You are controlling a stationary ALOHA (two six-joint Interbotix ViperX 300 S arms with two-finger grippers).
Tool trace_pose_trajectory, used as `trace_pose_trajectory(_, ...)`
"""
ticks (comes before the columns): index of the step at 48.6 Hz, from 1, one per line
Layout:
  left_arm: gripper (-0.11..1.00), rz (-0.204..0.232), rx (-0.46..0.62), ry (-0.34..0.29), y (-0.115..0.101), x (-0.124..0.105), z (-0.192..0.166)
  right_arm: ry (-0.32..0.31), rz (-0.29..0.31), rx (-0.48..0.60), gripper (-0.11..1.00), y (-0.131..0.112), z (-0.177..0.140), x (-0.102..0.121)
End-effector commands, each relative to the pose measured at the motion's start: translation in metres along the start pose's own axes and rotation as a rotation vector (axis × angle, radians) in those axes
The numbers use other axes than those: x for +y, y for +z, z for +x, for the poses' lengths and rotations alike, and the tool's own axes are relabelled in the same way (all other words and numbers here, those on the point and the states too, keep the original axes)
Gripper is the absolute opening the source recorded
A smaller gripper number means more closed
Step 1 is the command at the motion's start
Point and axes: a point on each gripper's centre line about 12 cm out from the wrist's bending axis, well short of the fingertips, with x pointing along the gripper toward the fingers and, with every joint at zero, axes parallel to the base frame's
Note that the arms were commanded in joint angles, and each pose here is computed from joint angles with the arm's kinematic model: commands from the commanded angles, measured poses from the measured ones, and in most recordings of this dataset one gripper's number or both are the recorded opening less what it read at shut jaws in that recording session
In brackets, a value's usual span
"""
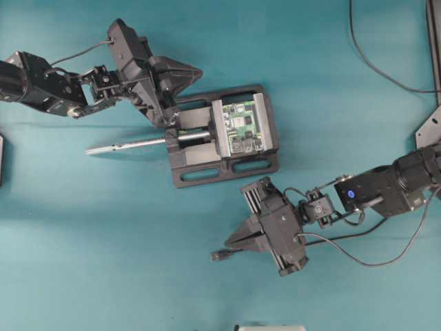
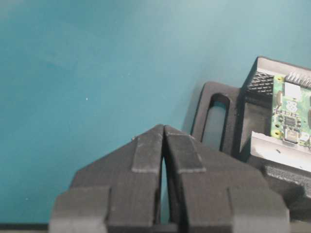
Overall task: Insert the USB into the fixed PCB.
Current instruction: 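Retract the empty left gripper away from the vise to the left side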
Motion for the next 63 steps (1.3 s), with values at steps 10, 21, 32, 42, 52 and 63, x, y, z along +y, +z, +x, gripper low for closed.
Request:
trace_pose_trajectory(10, -0.01, 0.066, 0.023, -0.079, 0.035, -0.02, -0.044, -0.001, -0.002, -0.015, 0.0, 0.016, 0.001, -0.001)
trace_pose_trajectory(21, 0.13, 0.072, 0.167, -0.085, 0.042, -0.02, -0.097, 0.001, -0.007, 0.068, 0.0, 0.018, 0.008, -0.001)
trace_pose_trajectory(32, 0.76, 0.067, 0.121, -0.12, 0.045, -0.02, -0.163, 0.0, 0.011, 0.074, 0.21, 0.026, 0.014, -0.002)
trace_pose_trajectory(42, 0.99, 0.068, -0.049, -0.184, 0.04, -0.019, -0.221, -0.01, 0.1, 0.068, 0.56, 0.027, 0.015, -0.003)
trace_pose_trajectory(52, 0.98, 0.051, -0.117, -0.2, 0.009, -0.006, -0.261, -0.008, 0.139, 0.075, 0.55, 0.02, 0.015, 0.002)
trace_pose_trajectory(63, 0.98, 0.057, -0.042, -0.195, -0.005, -0.004, -0.262, -0.034, 0.189, 0.09, 0.55, 0.007, 0.019, 0.004)
